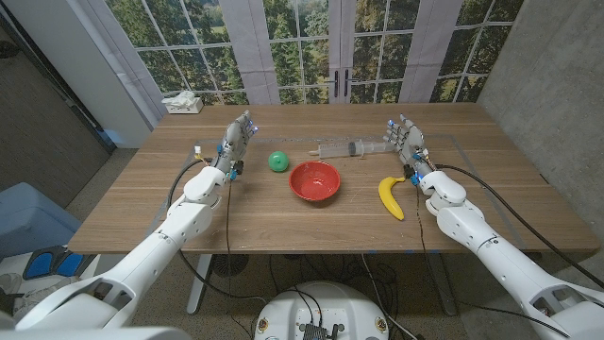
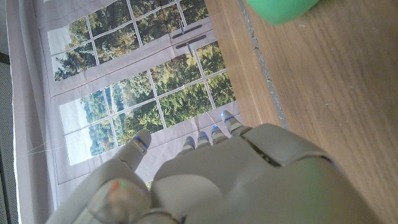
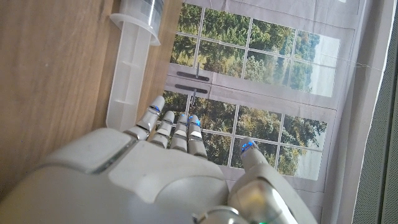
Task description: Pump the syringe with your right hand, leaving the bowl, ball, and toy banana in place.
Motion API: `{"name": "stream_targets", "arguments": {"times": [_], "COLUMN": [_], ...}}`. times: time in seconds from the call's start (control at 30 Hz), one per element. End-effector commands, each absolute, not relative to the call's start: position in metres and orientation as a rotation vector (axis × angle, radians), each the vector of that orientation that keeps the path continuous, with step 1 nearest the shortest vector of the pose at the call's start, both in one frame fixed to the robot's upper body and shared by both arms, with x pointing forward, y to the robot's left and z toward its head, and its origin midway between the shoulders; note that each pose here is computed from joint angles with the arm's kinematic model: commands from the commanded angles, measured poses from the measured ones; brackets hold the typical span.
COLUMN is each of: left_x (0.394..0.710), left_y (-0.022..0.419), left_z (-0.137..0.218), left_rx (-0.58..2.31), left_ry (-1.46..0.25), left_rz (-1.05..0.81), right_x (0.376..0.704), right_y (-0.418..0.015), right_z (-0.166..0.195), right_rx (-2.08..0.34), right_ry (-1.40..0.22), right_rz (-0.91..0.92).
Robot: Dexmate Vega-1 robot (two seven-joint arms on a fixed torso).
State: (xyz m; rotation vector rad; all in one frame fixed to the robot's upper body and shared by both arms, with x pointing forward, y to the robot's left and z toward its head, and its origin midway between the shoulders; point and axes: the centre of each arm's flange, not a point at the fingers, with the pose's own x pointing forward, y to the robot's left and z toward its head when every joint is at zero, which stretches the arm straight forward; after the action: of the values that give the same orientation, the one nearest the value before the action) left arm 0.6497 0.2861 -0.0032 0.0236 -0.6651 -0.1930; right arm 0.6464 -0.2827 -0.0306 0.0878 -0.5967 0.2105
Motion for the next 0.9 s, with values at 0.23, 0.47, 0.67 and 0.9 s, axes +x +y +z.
{"name": "stream_targets", "arguments": {"times": [0.23,0.47,0.67,0.9], "left_x": [0.665,0.666,0.663,0.663], "left_y": [0.282,0.275,0.273,0.266], "left_z": [0.025,0.033,0.037,0.047], "left_rx": [0.203,0.247,0.281,0.344], "left_ry": [-0.687,-0.701,-0.703,-0.705], "left_rz": [-0.197,-0.213,-0.214,-0.224], "right_x": [0.622,0.612,0.608,0.603], "right_y": [-0.27,-0.27,-0.271,-0.27], "right_z": [-0.025,-0.024,-0.027,-0.026], "right_rx": [0.029,0.015,0.013,0.011], "right_ry": [-0.676,-0.688,-0.691,-0.699], "right_rz": [0.166,0.148,0.144,0.135]}}
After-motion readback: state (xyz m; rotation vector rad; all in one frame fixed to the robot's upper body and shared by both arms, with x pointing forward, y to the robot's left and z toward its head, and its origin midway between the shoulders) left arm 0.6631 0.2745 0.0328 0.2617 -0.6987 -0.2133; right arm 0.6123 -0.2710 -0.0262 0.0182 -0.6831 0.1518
